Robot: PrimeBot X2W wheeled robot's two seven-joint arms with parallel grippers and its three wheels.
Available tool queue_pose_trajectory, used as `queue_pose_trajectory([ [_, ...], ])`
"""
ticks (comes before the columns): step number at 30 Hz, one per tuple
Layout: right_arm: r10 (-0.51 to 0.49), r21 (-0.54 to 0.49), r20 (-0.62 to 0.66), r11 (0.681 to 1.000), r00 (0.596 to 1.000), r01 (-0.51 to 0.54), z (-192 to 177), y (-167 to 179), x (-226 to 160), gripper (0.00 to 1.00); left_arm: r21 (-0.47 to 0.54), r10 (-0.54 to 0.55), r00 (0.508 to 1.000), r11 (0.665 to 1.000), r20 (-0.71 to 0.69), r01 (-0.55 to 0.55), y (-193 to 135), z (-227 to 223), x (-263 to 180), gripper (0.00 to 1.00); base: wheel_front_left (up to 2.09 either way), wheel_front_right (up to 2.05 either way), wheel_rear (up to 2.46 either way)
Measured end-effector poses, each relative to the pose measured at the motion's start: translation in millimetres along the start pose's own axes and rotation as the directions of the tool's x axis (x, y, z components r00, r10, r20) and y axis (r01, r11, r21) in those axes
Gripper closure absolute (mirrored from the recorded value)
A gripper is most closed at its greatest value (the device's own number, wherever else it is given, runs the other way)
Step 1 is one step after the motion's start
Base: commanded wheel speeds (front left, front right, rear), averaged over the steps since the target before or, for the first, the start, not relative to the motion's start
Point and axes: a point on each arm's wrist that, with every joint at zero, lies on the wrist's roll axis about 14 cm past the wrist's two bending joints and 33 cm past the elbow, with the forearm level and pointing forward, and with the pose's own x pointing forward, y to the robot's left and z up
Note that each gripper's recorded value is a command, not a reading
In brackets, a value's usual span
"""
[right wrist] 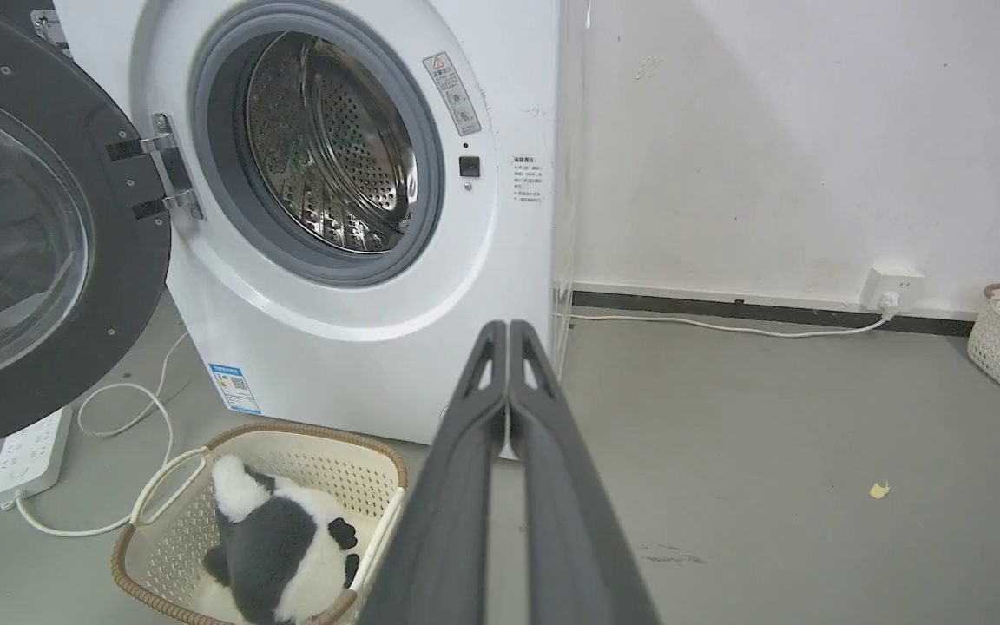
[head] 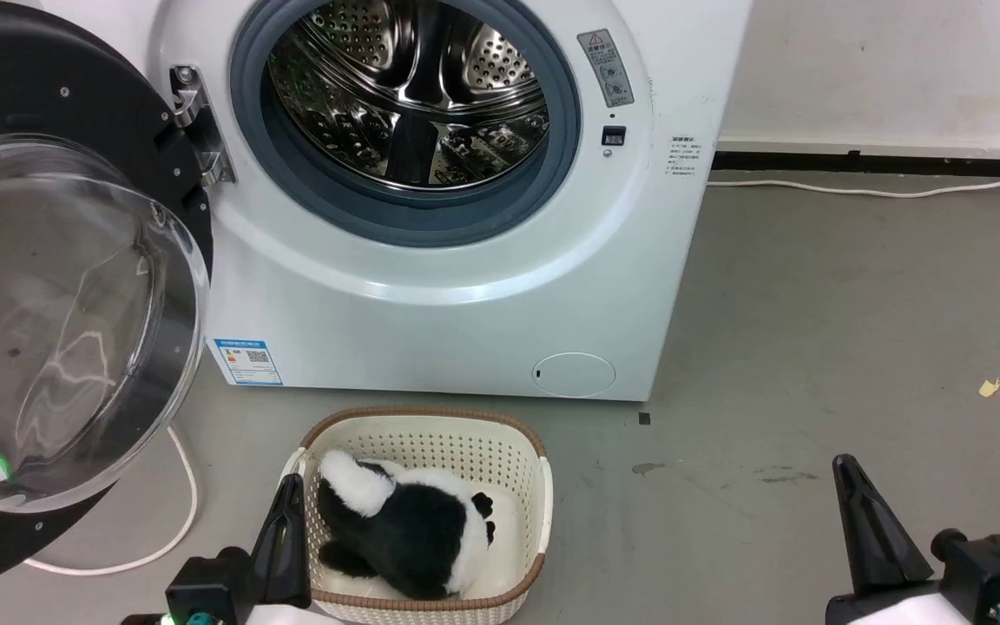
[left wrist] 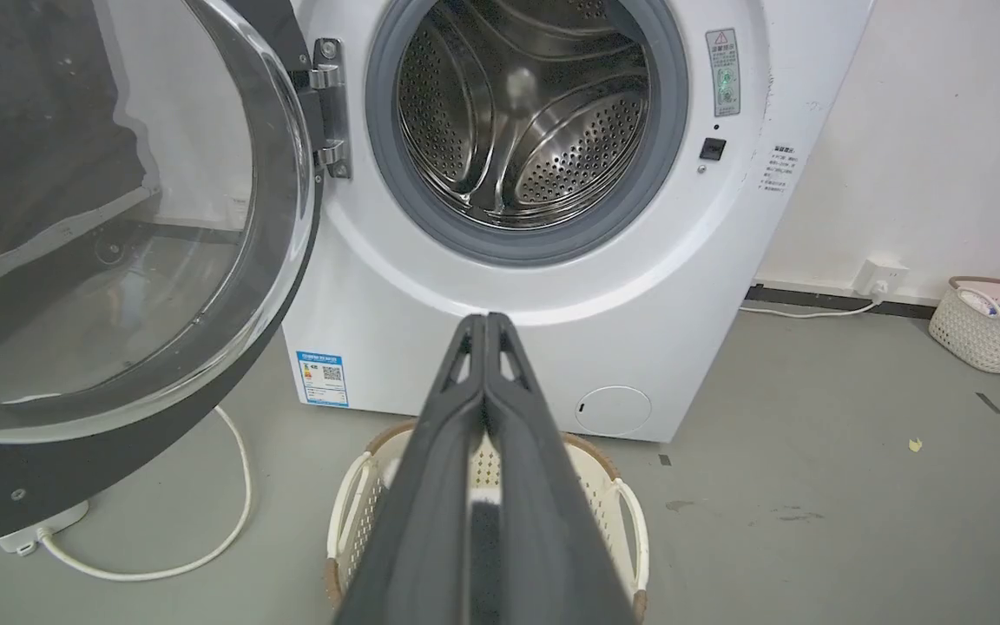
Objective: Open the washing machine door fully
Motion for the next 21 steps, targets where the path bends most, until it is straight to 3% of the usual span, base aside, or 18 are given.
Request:
queue_pose_trajectory([
  [21, 0.013, -0.011, -0.040, 1.000, 0.999, -0.013, -3.9, 3.9, 2.9, 1.00, 0.032, -0.004, 1.000, 0.999, -0.015, 0.004, 1.5, 3.3, 5.6, 1.00, 0.00, 0.00, 0.00],
])
